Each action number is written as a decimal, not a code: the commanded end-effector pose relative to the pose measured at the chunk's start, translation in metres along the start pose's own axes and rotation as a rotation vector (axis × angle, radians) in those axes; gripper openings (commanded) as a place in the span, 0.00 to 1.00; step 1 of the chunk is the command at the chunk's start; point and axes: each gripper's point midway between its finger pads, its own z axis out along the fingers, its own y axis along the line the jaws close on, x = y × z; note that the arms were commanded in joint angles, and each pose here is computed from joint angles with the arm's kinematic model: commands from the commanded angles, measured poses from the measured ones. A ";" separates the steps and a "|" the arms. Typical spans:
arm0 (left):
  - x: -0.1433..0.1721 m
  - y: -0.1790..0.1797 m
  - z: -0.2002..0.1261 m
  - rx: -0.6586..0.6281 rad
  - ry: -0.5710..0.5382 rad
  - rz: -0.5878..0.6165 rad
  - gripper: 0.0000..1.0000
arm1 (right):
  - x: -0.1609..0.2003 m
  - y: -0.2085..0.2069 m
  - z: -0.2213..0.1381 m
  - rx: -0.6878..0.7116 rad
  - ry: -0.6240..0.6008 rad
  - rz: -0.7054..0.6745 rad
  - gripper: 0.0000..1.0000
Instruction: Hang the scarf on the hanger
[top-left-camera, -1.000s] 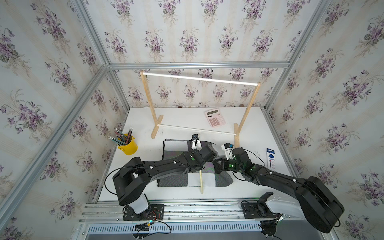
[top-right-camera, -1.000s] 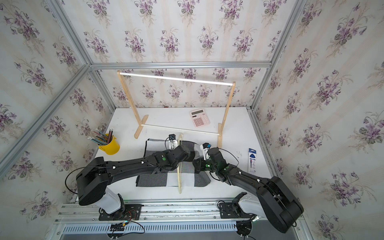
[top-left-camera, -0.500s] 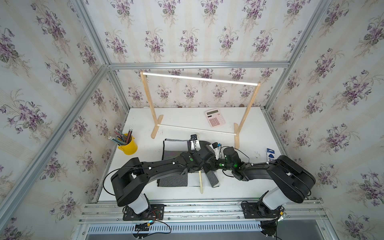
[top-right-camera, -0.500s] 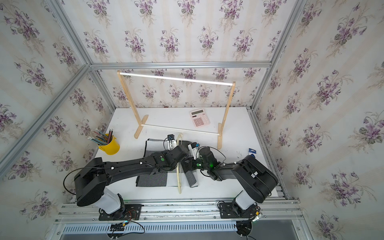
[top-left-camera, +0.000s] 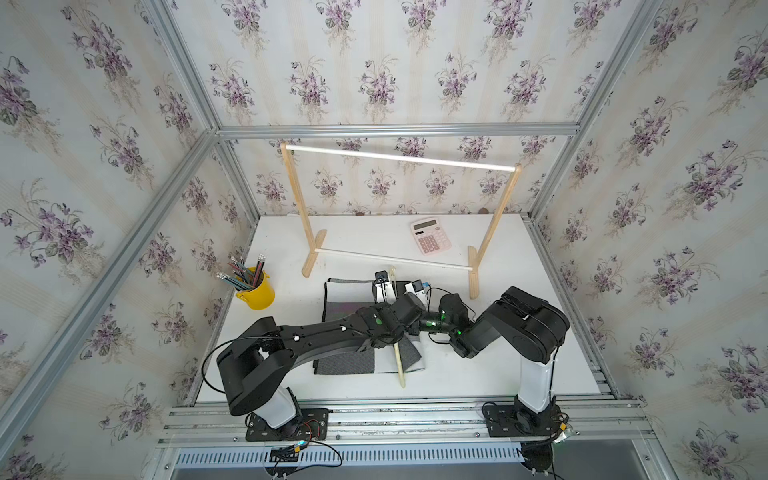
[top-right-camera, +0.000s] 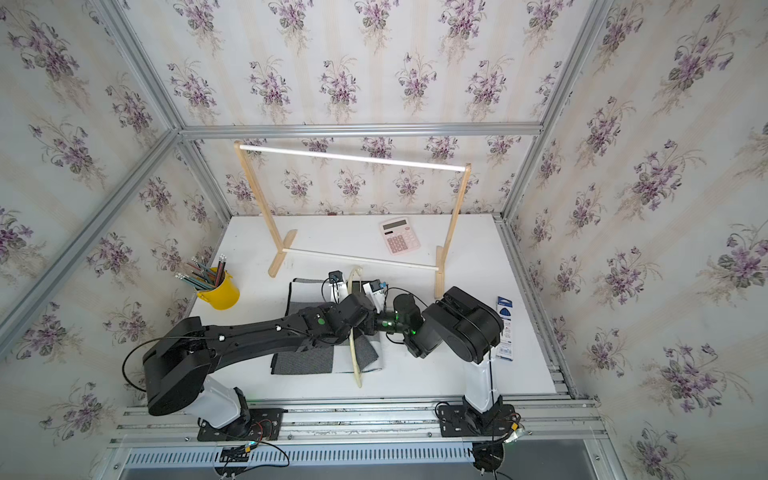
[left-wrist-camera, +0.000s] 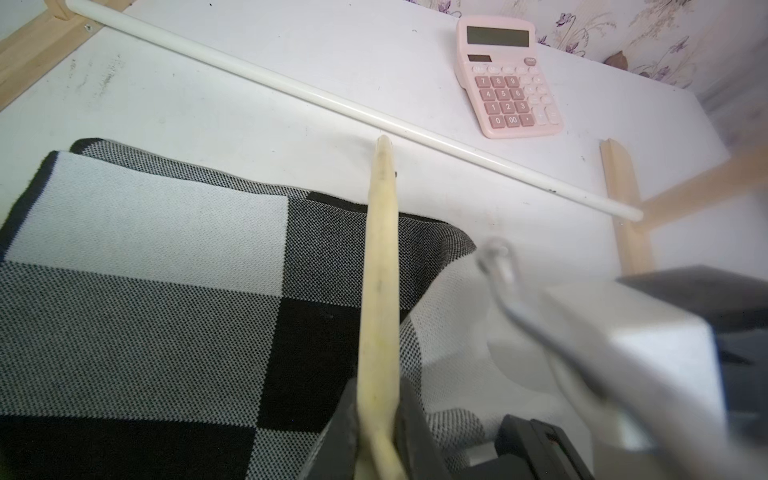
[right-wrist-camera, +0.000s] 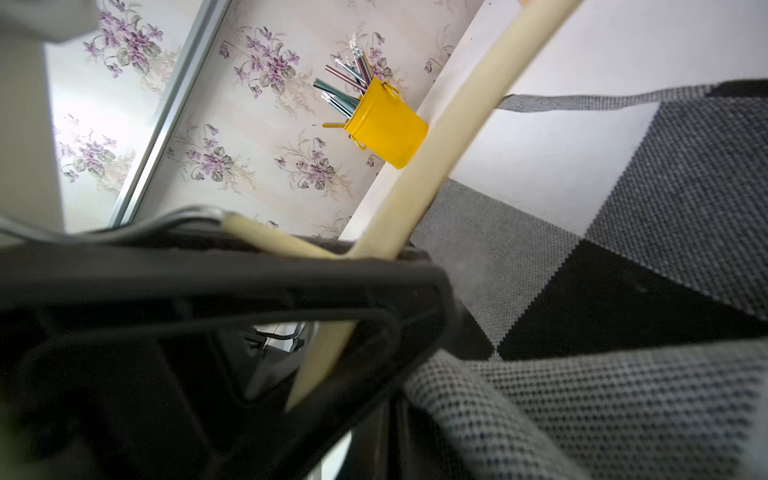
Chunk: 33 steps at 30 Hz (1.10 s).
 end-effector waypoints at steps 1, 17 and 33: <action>0.045 0.060 0.003 -0.201 0.179 0.129 0.00 | -0.009 0.015 0.004 -0.075 -0.021 -0.040 0.00; 0.051 0.066 0.006 -0.196 0.191 0.122 0.00 | 0.005 -0.001 0.055 -0.116 0.037 0.010 0.00; 0.046 0.090 -0.003 -0.263 0.156 0.139 0.00 | 0.043 -0.069 0.057 0.235 0.096 0.078 0.54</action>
